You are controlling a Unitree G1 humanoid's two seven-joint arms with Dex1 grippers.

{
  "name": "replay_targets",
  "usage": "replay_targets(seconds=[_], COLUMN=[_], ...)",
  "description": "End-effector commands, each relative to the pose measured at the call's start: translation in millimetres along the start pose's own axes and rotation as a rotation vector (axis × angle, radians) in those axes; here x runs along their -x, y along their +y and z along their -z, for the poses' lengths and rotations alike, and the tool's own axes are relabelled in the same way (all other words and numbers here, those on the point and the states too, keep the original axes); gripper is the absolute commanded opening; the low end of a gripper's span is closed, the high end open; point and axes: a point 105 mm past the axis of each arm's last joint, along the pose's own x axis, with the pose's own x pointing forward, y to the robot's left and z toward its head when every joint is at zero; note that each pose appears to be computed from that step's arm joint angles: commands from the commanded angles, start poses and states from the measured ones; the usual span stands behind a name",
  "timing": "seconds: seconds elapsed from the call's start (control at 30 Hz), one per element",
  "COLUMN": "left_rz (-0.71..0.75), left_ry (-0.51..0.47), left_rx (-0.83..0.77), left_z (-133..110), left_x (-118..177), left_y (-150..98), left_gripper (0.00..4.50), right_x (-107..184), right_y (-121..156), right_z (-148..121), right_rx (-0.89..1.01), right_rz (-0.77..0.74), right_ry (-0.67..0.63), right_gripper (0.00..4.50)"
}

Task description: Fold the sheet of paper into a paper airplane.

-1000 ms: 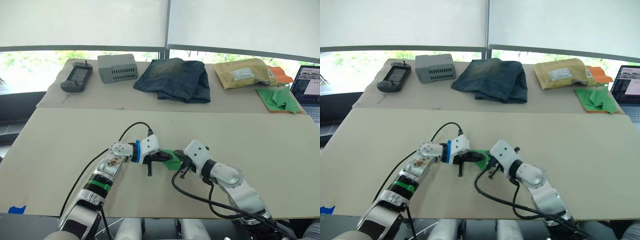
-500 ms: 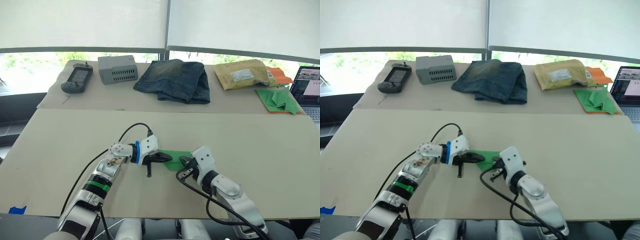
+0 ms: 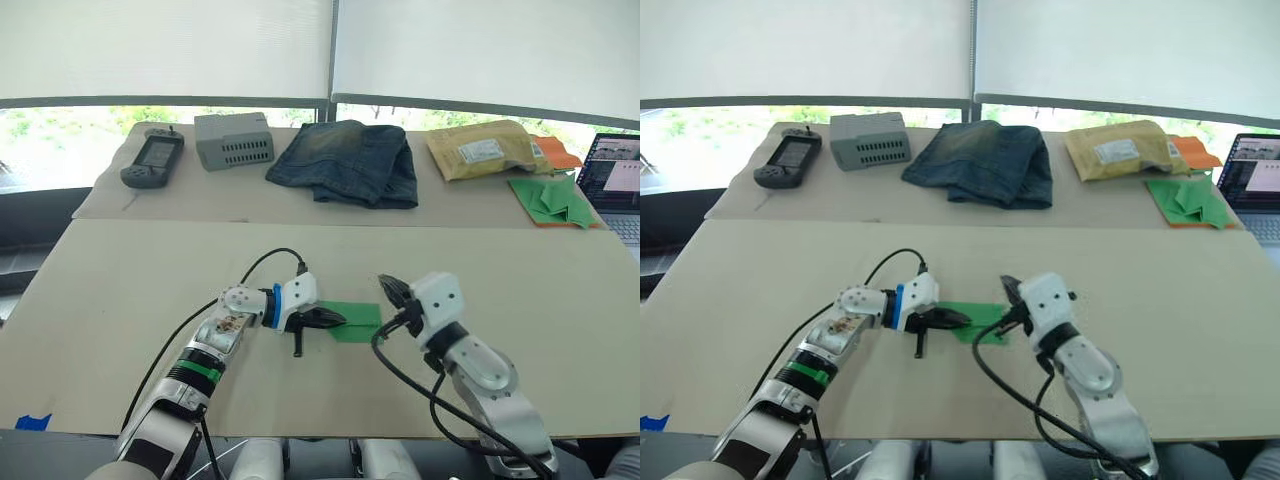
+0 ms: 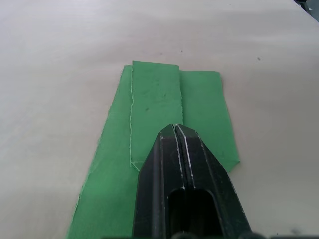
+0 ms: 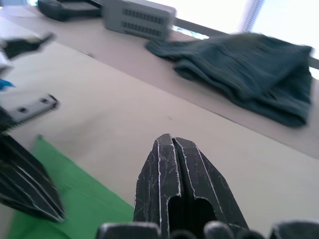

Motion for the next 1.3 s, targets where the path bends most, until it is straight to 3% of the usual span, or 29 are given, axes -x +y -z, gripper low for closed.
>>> replay_targets(seconds=[0.03,0.37,0.6,0.8,1.0,1.07,1.2,1.3], left_rz=[0.013,-0.082,-0.283,-0.336,-0.326,-0.28,-0.243,-0.174], left_ry=[0.032,0.067,0.174,0.202,-0.035,-0.083,-0.099,-0.059], left_rx=[0.014,0.046,0.146,0.161,0.142,0.139,0.153,0.2], left_z=[6.1,16.3,45.0,50.7,2.5,-11.9,-20.0,-16.9], left_x=[-5.6,11.6,69.2,95.8,80.0,70.8,69.5,81.9], left_y=[-2.4,-1.6,10.5,6.9,13.8,10.1,5.9,-4.5], left_gripper=[0.0,0.0,0.0,0.0,0.0,0.0,0.0,0.0], right_x=[-5.1,-4.7,-3.8,-5.3,-7.6,-8.4,-4.4,9.5], right_y=[8.5,23.4,29.3,29.5,25.5,17.3,8.3,4.0], right_z=[19.6,65.3,75.7,74.7,62.5,44.0,25.5,15.2], right_rx=[-0.06,-0.167,-0.193,-0.188,-0.144,-0.112,-0.175,-0.213], right_rz=[-0.025,-0.065,-0.1,-0.109,-0.132,-0.153,-0.209,-0.281], right_ry=[0.061,0.207,0.262,0.256,0.192,0.127,0.089,0.073], right_gripper=[0.06,0.06,0.06,0.06,0.06,0.06,0.06,0.06])
